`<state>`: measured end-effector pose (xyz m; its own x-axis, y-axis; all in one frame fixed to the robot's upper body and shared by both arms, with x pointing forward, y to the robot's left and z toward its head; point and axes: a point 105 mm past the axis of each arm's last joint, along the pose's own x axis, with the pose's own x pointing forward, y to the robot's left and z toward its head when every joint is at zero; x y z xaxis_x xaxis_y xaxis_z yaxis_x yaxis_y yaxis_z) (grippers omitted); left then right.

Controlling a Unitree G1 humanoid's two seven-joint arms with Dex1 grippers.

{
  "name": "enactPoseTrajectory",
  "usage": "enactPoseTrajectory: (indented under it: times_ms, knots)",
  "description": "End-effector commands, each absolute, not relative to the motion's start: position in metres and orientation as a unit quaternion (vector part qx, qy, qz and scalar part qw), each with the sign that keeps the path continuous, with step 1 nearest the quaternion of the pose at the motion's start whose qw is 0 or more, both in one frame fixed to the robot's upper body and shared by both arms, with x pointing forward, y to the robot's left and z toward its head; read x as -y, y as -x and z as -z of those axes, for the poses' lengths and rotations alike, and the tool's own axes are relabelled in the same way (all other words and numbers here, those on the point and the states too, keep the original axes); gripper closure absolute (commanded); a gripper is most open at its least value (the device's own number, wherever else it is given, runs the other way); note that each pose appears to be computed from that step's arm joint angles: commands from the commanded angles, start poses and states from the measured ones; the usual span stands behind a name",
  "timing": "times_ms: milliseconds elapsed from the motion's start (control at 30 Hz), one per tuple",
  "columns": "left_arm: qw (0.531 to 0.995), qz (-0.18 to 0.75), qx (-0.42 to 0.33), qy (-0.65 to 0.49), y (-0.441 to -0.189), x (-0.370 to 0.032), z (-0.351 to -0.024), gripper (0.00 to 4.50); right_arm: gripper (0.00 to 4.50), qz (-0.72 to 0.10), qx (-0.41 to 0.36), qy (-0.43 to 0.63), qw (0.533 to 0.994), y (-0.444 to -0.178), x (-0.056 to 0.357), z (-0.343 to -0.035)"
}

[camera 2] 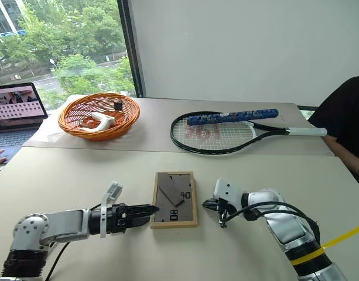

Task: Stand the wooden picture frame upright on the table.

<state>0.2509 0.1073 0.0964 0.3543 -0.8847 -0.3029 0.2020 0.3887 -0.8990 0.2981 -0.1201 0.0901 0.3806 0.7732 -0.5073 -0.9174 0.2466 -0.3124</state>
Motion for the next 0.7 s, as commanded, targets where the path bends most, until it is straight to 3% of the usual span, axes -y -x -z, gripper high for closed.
enactPoseTrajectory:
  times_ms: [33,233,333,567,700]
  knots:
    - [0.704,0.366,-0.451,0.409,-0.249,-0.089,-0.085,0.03,4.5,-0.563,-0.126,0.282,0.766,-0.292,0.105,-0.08]
    - [0.705,0.357,-0.426,0.44,-0.257,-0.084,-0.089,0.03,4.5,-0.561,-0.128,0.274,0.771,-0.29,0.099,-0.076]
    - [0.705,0.357,-0.423,0.443,-0.257,-0.082,-0.09,0.77,4.5,-0.561,-0.127,0.27,0.772,-0.29,0.096,-0.075]
    - [0.706,0.374,-0.412,0.438,-0.256,-0.087,-0.097,3.31,4.5,-0.557,-0.125,0.27,0.775,-0.294,0.096,-0.076]
    - [0.709,0.39,-0.386,0.443,-0.262,-0.09,-0.11,3.33,4.5,-0.536,-0.117,0.263,0.794,-0.303,0.108,-0.093]
